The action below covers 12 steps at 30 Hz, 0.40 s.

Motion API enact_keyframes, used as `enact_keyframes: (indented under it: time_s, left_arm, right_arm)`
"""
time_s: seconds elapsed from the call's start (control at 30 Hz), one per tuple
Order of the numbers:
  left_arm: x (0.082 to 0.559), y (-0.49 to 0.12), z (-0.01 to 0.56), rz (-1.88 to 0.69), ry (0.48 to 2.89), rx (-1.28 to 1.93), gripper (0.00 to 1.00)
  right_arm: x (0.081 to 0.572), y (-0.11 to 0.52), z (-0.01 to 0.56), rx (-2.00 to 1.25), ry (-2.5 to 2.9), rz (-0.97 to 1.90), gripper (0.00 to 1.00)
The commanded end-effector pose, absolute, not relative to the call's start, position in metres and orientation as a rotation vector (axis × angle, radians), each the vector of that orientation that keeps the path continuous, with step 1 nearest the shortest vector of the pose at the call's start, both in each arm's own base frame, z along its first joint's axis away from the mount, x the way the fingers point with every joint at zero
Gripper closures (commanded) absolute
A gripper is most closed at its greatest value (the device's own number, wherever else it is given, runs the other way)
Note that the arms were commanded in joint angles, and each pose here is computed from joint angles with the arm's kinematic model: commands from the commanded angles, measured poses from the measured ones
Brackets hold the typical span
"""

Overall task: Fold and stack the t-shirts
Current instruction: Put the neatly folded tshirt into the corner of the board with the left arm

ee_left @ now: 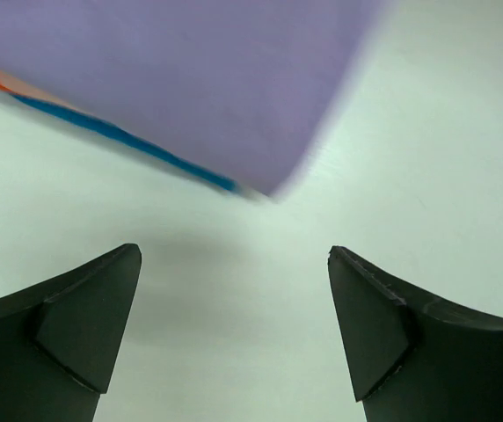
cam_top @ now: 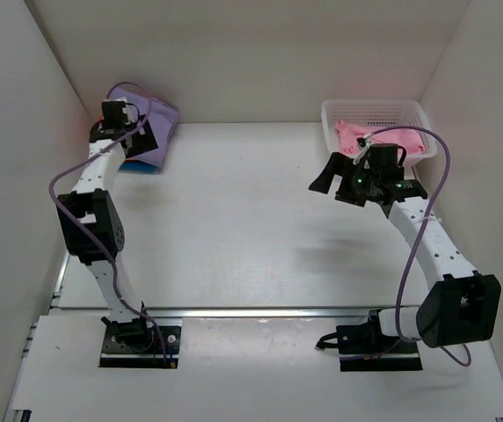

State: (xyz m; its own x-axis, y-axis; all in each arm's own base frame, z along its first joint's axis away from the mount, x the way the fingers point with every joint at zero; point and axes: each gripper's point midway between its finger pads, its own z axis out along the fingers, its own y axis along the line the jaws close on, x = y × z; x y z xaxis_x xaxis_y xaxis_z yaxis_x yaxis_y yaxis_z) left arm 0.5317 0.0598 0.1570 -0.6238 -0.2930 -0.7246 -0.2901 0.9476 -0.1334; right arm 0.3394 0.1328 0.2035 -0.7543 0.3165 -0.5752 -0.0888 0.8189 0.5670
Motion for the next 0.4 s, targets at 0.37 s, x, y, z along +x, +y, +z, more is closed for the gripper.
enact_keyframes:
  time_s: [0.37]
  left_arm:
    - [0.380,-0.065,0.196,-0.093,2.223,0.003,0.01]
  right_arm:
    - [0.326,0.071,0.225,0.090,2.260,0.494,0.01]
